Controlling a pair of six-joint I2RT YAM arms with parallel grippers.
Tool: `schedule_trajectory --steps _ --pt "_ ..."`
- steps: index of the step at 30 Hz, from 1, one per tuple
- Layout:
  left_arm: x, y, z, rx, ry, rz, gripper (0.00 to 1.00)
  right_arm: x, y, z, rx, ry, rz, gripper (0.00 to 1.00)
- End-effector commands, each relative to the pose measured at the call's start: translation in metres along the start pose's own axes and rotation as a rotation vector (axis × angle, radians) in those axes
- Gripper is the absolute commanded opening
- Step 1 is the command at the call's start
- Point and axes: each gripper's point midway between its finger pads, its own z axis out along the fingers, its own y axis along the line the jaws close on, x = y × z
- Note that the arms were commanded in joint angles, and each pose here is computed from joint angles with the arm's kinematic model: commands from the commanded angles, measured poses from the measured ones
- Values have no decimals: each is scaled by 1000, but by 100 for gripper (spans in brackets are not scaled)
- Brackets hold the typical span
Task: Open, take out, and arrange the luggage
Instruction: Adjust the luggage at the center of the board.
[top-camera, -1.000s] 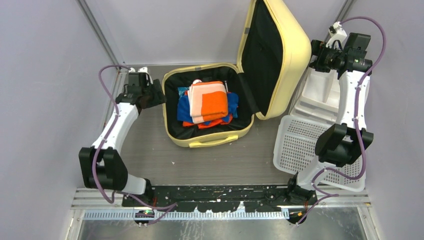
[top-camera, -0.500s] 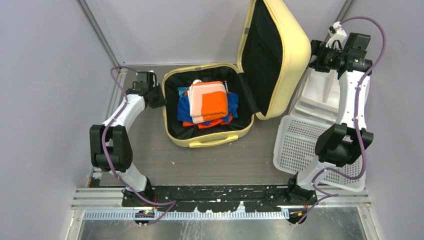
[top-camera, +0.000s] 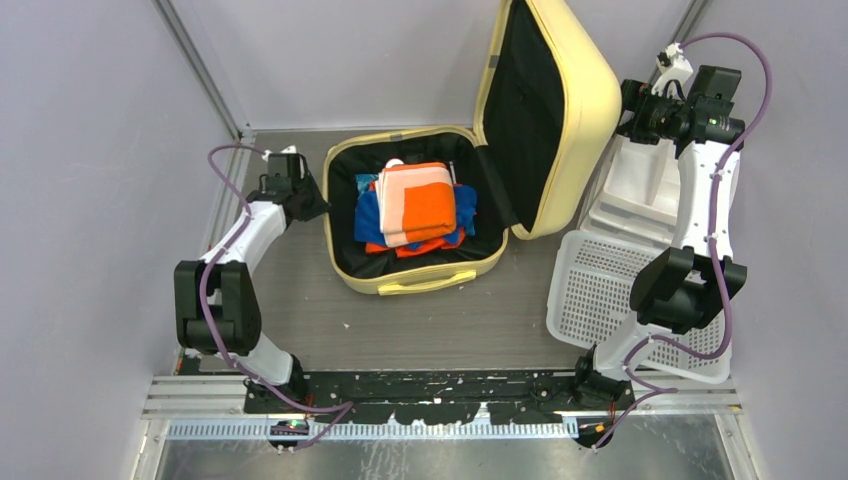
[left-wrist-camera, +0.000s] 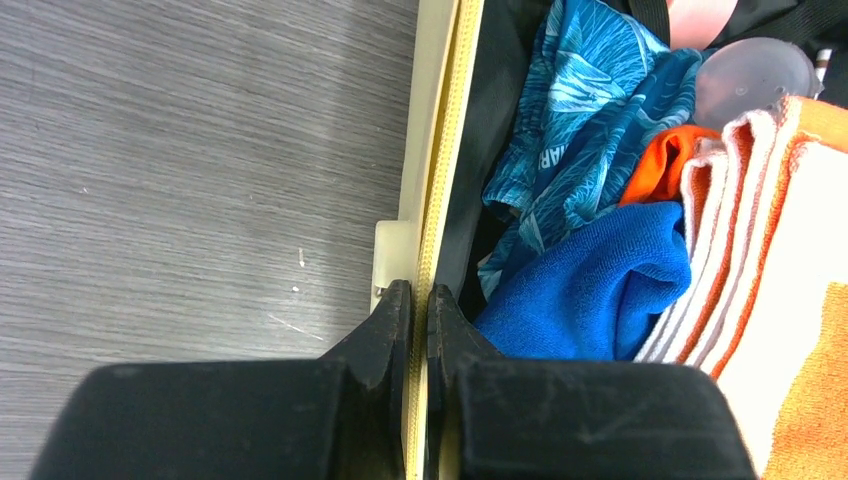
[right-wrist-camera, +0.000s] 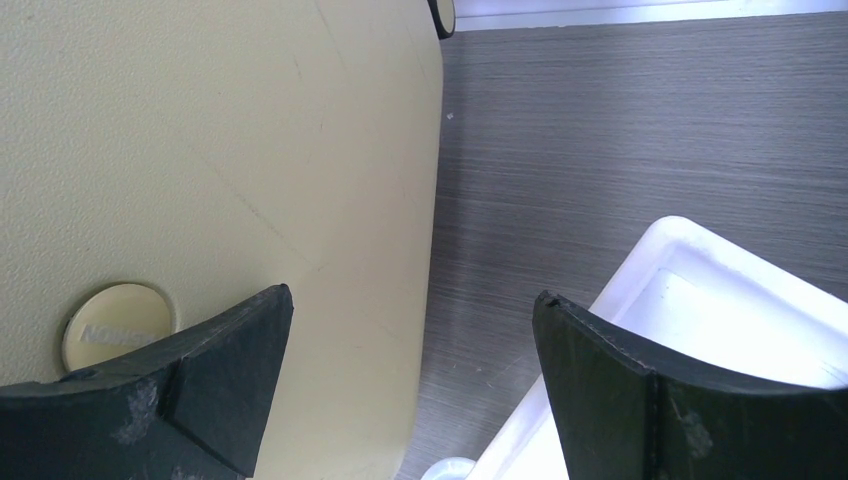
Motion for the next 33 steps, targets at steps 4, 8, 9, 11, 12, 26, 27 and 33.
schedule_trajectory --steps 4,8,9,11,12,26,27,33 --pt "-21 22 -24 -22 -133 -158 1 -11 33 -6 -99 -19 -32 94" --pt "-22 40 -34 -34 -182 -262 0 -6 43 -1 -123 -1 -39 94" --pt "-22 46 -37 -37 -194 -287 1 -5 45 1 -127 2 -42 94" --pt "-20 58 -43 -53 -222 -351 1 -2 51 5 -138 12 -44 94" --pt "-16 66 -46 -63 -231 -384 0 0 54 7 -143 17 -47 94" --pt "25 148 -93 -269 -345 -743 0 37 125 59 -262 136 -125 95" --pt "27 150 -95 -275 -348 -751 0 38 128 63 -268 142 -129 95" --pt "29 146 -114 -275 -337 -723 4 45 159 80 -323 162 -157 95"
